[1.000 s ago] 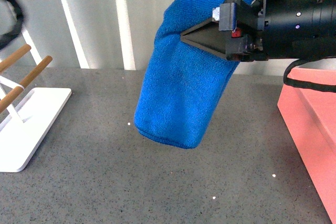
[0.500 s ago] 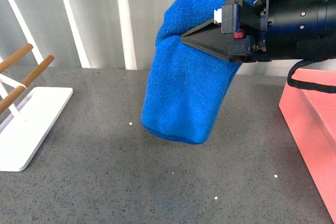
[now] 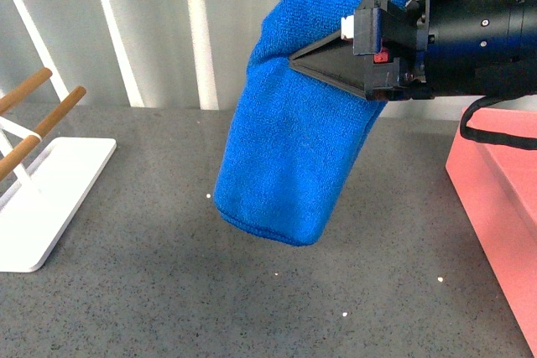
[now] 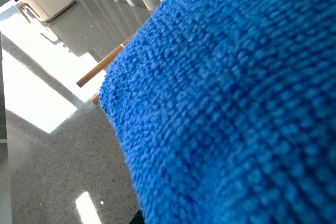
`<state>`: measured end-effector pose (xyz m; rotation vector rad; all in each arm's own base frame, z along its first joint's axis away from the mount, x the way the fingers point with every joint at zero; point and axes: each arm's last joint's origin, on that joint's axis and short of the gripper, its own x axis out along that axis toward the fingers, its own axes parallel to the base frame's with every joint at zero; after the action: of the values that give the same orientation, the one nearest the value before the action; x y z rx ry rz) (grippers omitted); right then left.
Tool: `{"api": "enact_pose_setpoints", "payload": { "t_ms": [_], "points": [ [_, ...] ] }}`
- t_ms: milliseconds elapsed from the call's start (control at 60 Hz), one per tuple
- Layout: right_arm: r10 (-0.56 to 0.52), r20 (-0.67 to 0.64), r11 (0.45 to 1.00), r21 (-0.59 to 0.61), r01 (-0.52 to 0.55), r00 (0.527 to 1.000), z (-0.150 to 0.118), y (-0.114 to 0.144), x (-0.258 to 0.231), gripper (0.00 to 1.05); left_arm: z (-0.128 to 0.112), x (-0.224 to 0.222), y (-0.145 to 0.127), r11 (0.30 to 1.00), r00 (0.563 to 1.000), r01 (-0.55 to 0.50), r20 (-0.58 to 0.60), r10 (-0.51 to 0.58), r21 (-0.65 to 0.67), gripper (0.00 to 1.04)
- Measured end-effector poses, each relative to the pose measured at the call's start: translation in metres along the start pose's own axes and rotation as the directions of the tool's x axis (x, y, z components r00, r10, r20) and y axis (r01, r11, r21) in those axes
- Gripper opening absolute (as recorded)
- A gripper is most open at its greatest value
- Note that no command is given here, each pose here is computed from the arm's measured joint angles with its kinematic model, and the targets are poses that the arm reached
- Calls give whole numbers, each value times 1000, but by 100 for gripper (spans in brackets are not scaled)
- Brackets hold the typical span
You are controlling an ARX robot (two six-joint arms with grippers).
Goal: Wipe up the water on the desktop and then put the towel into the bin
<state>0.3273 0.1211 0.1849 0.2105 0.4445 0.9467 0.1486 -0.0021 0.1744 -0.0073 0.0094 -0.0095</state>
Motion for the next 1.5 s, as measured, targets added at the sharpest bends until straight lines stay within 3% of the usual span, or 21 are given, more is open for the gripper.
{"api": "enact_pose_setpoints", "payload": {
  "t_ms": [1500],
  "points": [
    [6,-28,1000,-6,-6,1000,-7,1,5,5,-6,-49,1,1000,1000,-8,2,8,0,4]
  ]
}}
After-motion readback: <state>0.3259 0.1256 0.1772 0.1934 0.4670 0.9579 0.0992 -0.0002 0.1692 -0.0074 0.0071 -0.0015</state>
